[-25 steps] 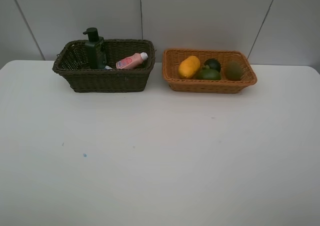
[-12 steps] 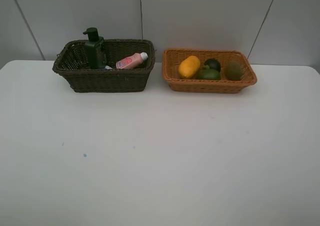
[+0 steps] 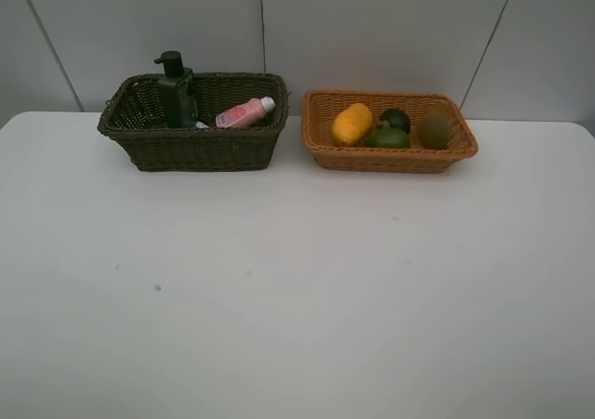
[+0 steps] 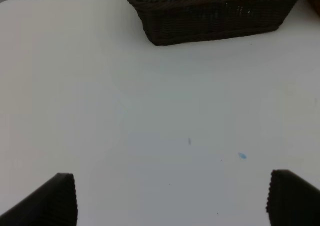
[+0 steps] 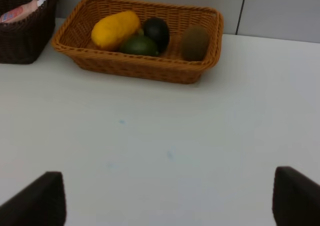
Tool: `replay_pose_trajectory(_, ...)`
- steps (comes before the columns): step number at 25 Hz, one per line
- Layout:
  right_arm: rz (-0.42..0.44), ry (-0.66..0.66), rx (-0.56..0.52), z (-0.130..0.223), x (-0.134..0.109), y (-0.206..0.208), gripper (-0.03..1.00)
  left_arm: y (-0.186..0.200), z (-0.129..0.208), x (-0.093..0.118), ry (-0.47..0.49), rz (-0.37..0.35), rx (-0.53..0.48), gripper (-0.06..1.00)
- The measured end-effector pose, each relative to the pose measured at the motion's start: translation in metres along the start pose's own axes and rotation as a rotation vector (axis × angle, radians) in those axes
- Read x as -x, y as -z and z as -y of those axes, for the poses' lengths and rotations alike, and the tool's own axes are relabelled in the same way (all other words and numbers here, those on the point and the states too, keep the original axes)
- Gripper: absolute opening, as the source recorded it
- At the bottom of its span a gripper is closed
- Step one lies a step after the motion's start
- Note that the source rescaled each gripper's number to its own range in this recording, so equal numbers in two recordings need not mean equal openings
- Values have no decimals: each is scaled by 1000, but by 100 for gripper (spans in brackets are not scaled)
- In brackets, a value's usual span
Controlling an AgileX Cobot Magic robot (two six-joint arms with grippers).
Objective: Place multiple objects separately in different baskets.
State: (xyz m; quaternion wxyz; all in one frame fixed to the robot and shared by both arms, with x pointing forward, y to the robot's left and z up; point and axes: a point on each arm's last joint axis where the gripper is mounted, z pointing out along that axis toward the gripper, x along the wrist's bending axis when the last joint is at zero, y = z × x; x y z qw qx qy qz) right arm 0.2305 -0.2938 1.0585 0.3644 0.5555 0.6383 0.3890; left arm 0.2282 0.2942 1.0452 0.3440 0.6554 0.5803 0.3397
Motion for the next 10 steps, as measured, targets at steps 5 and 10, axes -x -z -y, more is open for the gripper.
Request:
replay_pose_trajectory(5, 0, 0, 0, 0, 0, 0, 100, 0, 0, 0, 0, 0, 0, 100)
replay_pose_trajectory(10, 0, 0, 0, 0, 0, 0, 100, 0, 0, 0, 0, 0, 0, 100)
